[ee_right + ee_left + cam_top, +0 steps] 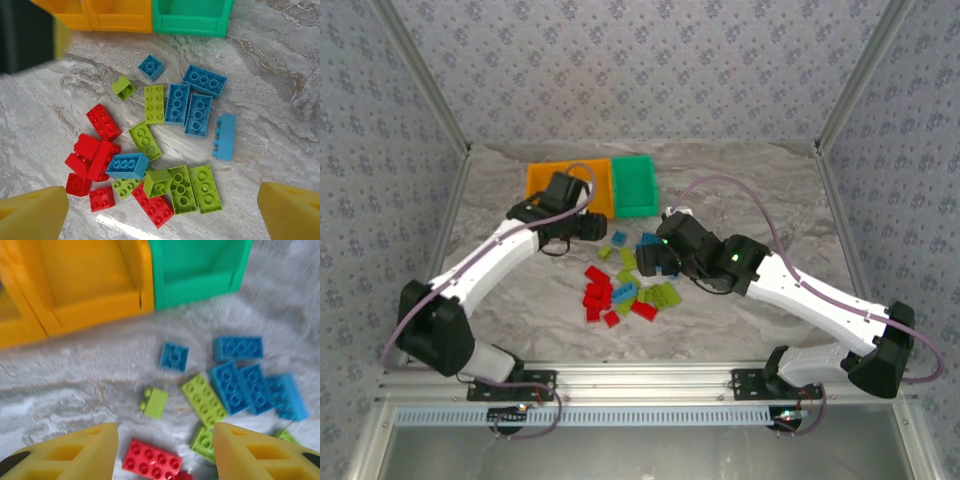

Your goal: Sort the legos into containers by color

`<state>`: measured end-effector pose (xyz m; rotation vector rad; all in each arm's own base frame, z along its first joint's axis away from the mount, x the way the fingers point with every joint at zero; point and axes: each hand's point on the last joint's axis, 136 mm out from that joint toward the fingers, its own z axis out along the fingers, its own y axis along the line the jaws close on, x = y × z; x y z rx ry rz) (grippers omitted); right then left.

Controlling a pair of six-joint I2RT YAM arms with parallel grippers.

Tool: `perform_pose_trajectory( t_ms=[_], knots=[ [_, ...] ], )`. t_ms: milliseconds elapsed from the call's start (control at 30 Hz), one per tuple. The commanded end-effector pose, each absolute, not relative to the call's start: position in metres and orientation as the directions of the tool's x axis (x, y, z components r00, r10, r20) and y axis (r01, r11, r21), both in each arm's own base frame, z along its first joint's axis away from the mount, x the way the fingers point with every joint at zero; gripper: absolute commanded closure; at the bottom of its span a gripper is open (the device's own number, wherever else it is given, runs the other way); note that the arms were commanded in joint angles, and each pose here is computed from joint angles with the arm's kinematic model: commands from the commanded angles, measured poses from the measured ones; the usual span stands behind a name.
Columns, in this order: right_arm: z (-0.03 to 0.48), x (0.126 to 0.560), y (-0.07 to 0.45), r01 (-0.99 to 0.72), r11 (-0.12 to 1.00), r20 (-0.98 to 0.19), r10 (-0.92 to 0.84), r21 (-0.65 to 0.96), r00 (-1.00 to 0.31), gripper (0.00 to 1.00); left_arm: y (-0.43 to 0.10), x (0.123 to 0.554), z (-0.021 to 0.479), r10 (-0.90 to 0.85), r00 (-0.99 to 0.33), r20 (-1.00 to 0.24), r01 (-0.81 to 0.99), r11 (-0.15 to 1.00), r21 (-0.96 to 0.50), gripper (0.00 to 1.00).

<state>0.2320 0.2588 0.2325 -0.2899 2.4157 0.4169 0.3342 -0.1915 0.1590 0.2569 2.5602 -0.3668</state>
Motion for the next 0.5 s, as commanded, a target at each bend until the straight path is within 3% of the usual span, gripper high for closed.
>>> perform_pose_trajectory(
  t_ms=[0, 100, 267, 467],
  knots=[
    [0.229, 0.228, 0.258, -0.301, 0.923, -0.628, -0.09, 0.238, -0.773, 0.0, -0.199, 0.335, 0.114, 0.204, -0.863, -0.461, 0.318, 0.93, -0.184, 0.44],
    [0.228, 0.225, 0.256, -0.3, 0.925, -0.622, -0.096, 0.232, -0.777, 0.0, -0.207, 0.339, 0.075, 0.266, -0.888, -0.374, 0.349, 0.921, -0.172, 0.41],
    [0.225, 0.22, 0.251, -0.296, 0.929, -0.614, -0.103, 0.221, -0.782, 0.0, -0.22, 0.348, 0.051, 0.276, -0.893, -0.355, 0.362, 0.91, -0.202, 0.36],
    [0.225, 0.219, 0.249, -0.293, 0.932, -0.613, -0.107, 0.212, -0.783, 0.0, -0.217, 0.353, 0.029, 0.283, -0.907, -0.312, 0.345, 0.924, -0.166, 0.58]
  ],
)
